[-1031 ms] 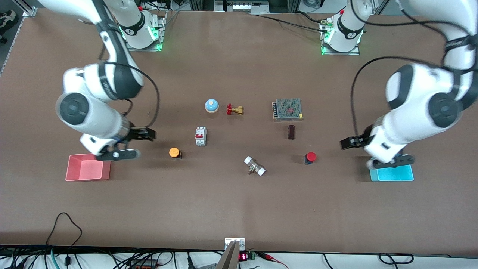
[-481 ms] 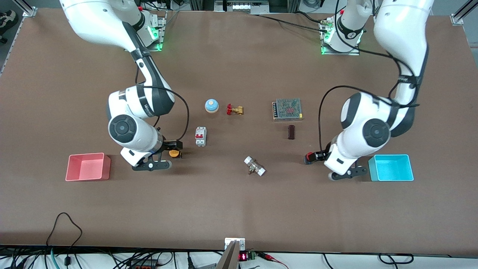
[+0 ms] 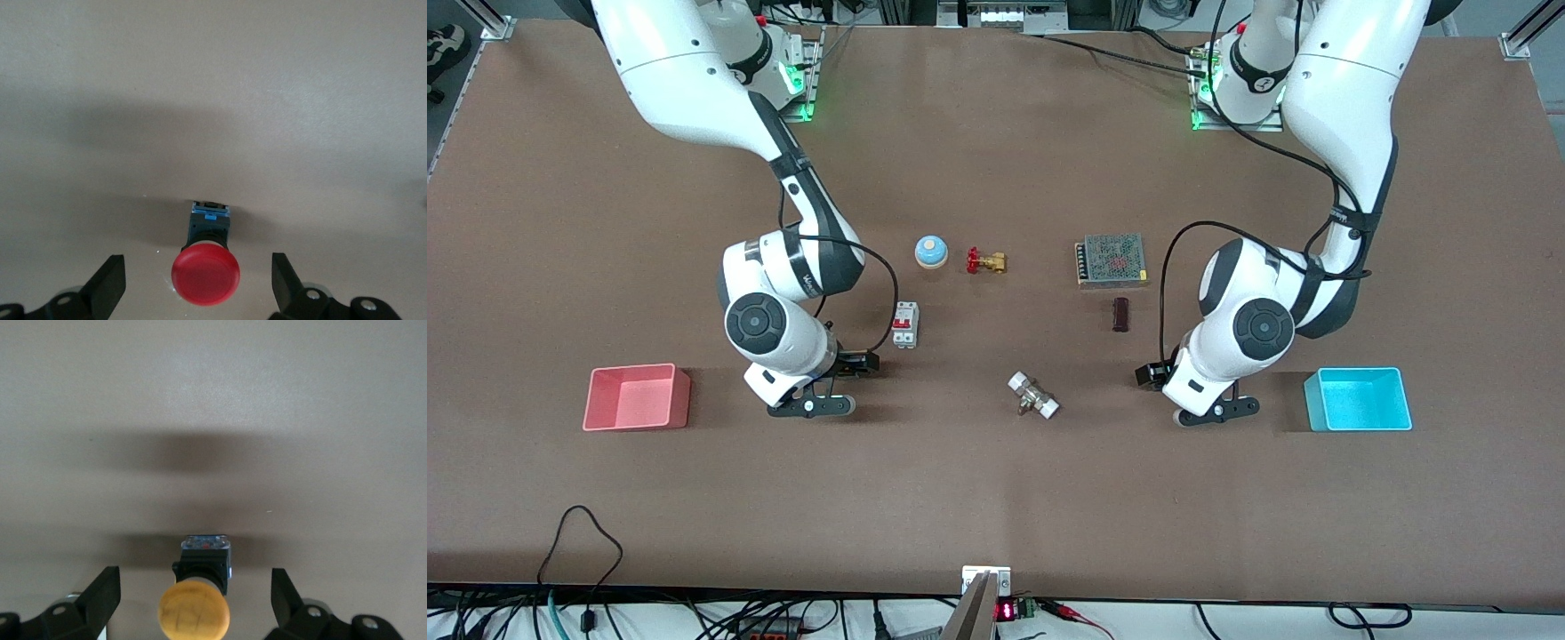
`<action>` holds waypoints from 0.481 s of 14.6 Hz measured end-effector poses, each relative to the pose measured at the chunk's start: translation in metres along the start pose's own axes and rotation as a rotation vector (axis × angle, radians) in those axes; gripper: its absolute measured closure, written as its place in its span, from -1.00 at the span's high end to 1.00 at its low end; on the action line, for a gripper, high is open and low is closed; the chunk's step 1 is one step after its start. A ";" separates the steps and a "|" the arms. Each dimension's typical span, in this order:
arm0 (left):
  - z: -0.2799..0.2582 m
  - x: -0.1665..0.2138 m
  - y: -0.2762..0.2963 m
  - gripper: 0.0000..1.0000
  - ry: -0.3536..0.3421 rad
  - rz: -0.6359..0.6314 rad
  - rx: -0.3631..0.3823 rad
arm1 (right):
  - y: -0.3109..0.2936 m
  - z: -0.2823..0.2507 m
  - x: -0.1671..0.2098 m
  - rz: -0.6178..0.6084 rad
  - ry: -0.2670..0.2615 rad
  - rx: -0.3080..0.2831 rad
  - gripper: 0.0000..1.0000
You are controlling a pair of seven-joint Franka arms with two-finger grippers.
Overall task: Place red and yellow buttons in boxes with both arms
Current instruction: 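Lower the right gripper onto the yellow button while the left gripper lowers onto the red, then grasp the yellow button with the right gripper while the left gripper grasps the red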
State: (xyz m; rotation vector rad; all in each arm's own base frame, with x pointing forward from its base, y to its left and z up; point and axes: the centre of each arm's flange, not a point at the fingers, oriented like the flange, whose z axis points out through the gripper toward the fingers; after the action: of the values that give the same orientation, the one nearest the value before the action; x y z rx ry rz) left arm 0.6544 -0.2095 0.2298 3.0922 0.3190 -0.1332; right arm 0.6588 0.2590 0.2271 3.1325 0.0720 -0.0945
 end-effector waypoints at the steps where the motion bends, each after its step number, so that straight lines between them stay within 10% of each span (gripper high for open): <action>1: 0.002 -0.001 0.000 0.85 -0.003 0.001 0.002 | 0.000 0.002 0.000 0.002 -0.002 -0.001 1.00; 7: 0.002 -0.002 0.001 0.34 -0.003 -0.003 0.003 | 0.000 0.004 0.000 0.006 -0.010 -0.003 1.00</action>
State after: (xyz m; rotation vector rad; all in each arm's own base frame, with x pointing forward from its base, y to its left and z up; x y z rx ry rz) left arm 0.6526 -0.2109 0.2277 3.0940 0.3242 -0.1386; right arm 0.6581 0.2586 0.2233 3.1284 0.0625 -0.1091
